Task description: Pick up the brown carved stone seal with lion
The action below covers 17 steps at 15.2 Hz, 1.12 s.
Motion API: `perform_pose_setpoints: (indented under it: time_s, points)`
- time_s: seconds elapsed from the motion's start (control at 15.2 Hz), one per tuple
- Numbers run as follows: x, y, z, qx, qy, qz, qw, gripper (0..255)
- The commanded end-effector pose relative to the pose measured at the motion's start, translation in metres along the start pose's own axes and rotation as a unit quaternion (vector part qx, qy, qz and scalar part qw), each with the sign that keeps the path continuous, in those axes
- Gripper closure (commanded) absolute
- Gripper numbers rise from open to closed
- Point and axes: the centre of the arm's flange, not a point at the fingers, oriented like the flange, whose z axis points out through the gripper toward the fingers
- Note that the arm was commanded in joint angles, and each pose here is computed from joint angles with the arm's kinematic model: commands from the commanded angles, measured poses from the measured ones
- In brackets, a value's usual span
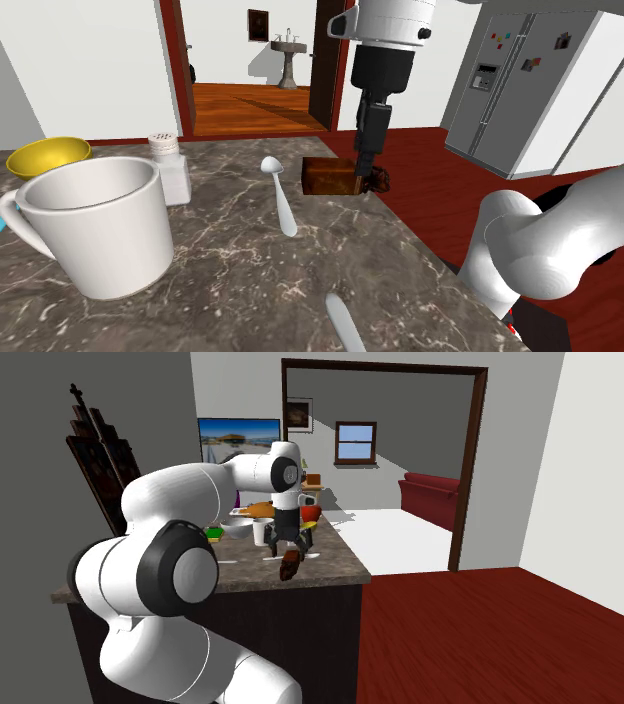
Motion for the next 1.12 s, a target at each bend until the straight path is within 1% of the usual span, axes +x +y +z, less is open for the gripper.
perform_pose_setpoints:
  time_s: [0.0,0.2,0.26,0.86,1.06]
  points:
    - [0.0,0.0,0.011,0.0,0.0,-0.001,1.0,0]
    - [-0.001,0.0,0.02,0.0,0.0,0.0,1.0,0]
    - [-0.001,0.0,0.02,0.0,0.0,0.0,1.0,255]
    - [-0.001,0.0,0.02,0.0,0.0,-0.001,1.0,255]
    - [0.0,0.0,0.004,0.0,0.0,-0.001,1.0,255]
